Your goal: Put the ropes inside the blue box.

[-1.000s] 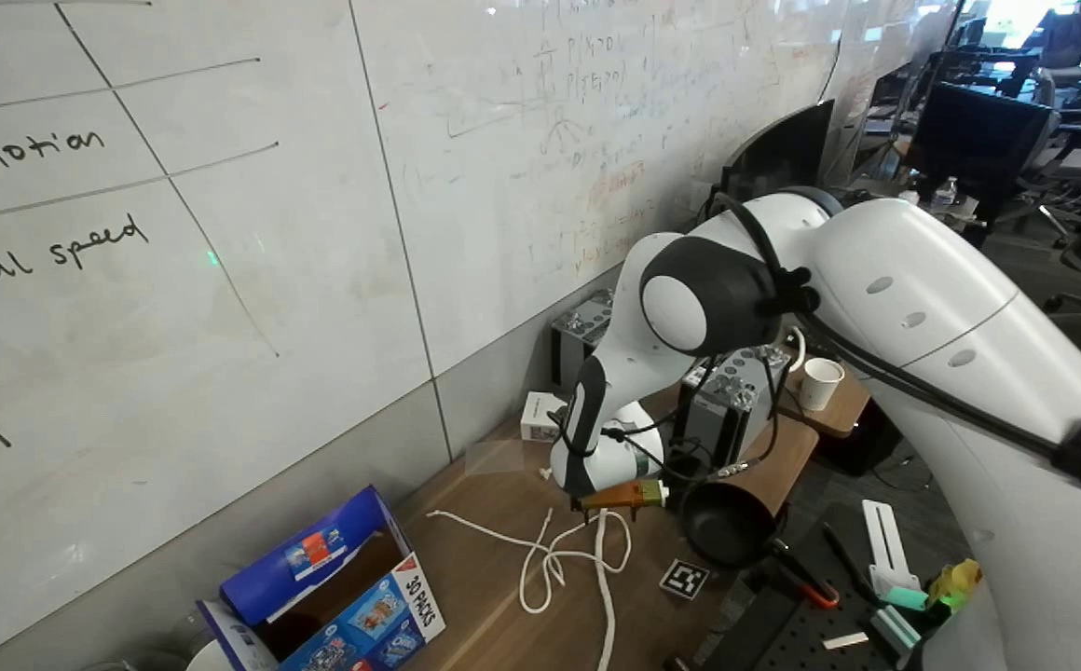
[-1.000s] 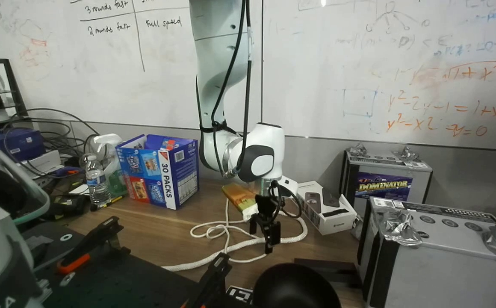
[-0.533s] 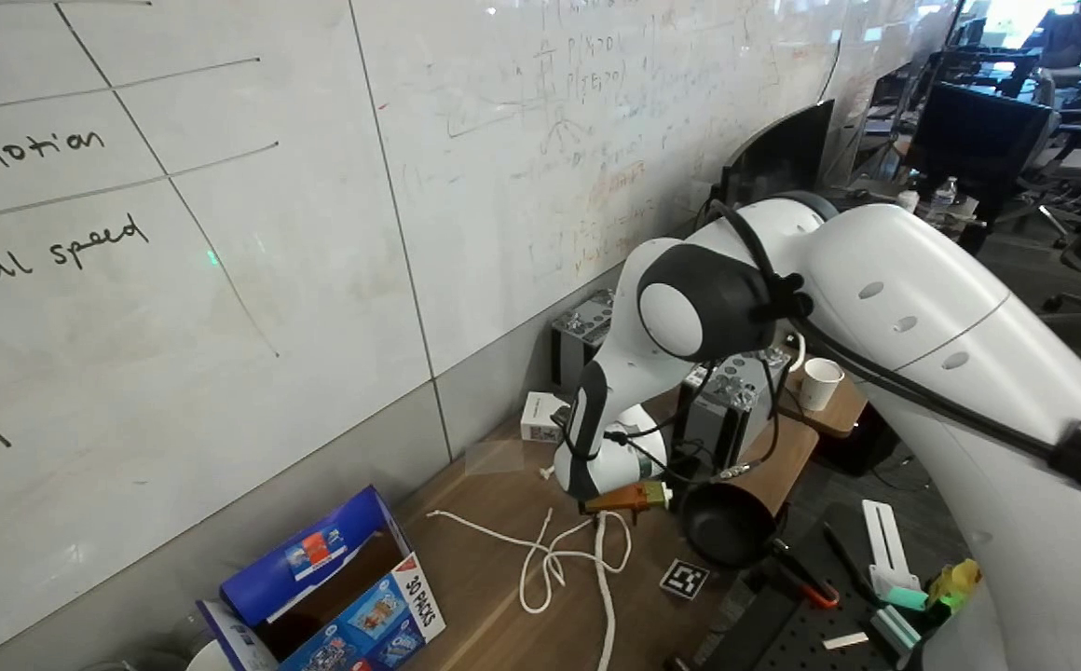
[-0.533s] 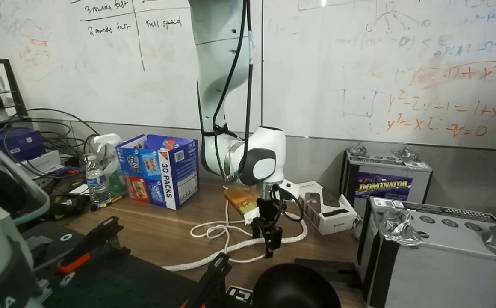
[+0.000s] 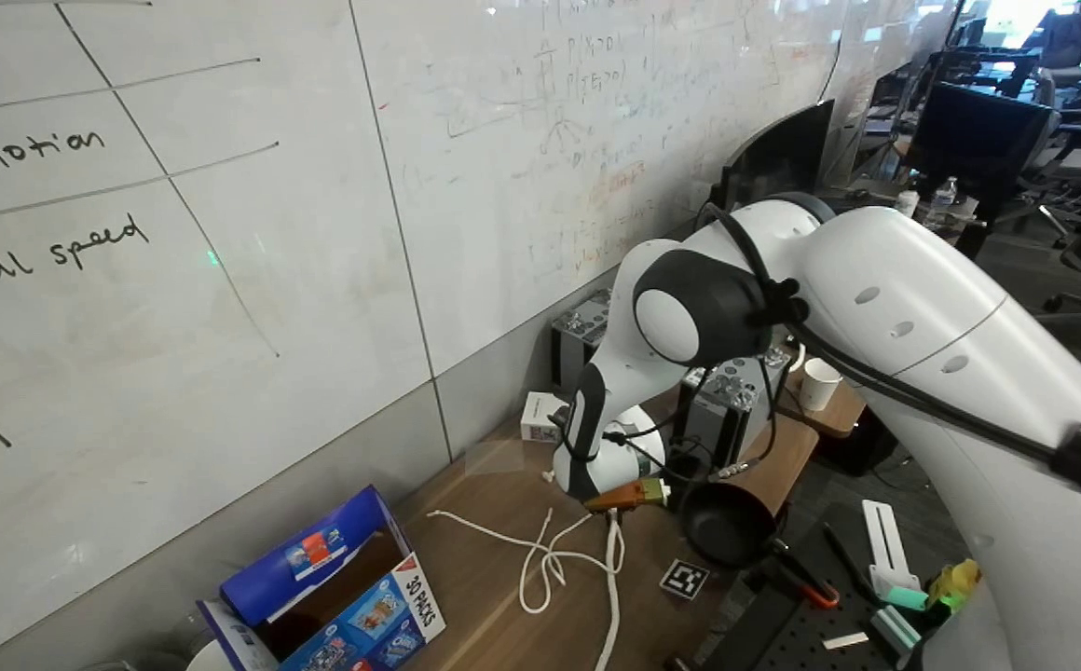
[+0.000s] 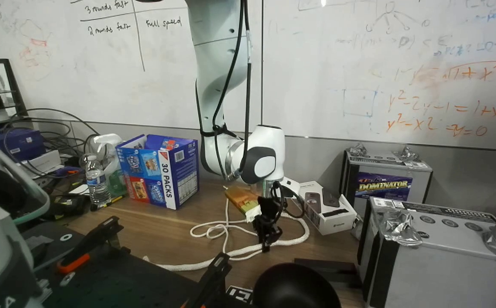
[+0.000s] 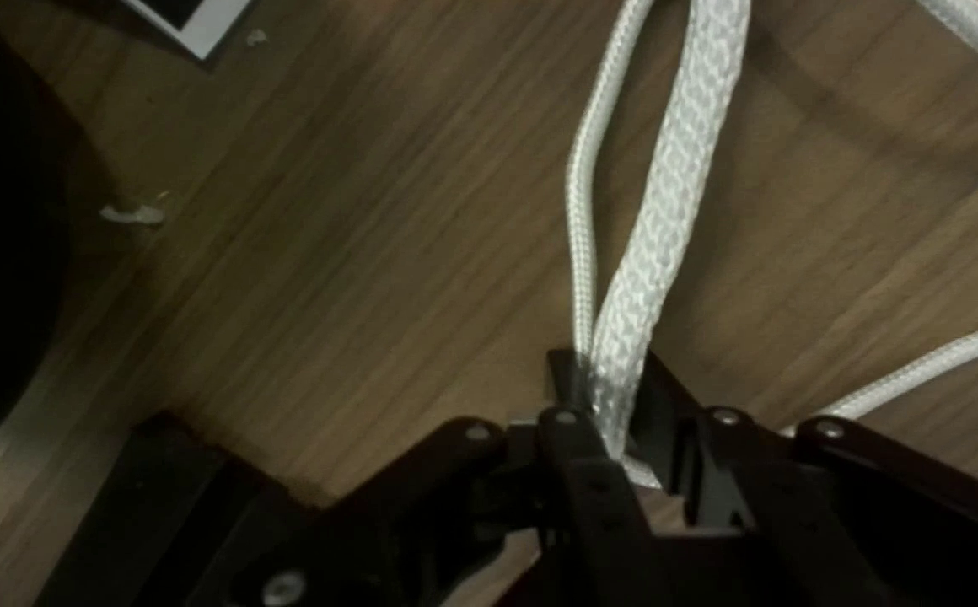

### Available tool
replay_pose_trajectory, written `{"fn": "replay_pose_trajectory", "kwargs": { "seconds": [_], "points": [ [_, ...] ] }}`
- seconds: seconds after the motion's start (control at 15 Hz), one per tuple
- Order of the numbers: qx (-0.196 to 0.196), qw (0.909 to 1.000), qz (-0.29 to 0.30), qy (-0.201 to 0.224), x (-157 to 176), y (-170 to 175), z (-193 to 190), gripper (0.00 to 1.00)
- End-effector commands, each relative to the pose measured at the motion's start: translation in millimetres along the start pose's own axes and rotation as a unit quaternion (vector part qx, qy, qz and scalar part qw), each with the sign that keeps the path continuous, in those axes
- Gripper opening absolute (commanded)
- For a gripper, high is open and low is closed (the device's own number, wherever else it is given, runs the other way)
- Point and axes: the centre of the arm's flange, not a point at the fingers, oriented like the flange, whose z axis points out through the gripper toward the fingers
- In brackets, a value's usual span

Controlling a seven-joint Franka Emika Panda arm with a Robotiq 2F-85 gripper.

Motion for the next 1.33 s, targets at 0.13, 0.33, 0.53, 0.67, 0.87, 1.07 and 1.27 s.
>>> {"fn": "replay_pose_trajectory", "kwargs": {
  "seconds": [0.13,0.33,0.53,0.67,0.87,1.07,1.27],
  "points": [
    [-0.001,0.9999,-0.008,-0.010,2.8,-0.8,-10.0,0.03],
    [0.004,0.9994,-0.035,-0.005,0.5,-5.7,-50.0,0.03],
    [0.026,0.9957,-0.089,0.007,-6.0,-17.1,-110.4,0.03],
    [0.047,0.9901,-0.132,0.011,-13.3,-29.7,-148.7,0.03],
    [0.070,0.9809,-0.180,0.021,-31.0,-55.4,-211.0,0.03],
    [0.085,0.9767,-0.194,0.036,-53.2,-84.3,-273.9,0.03],
    [0.103,0.9754,-0.187,0.053,-74.6,-111.3,-340.3,0.03]
  ]
}}
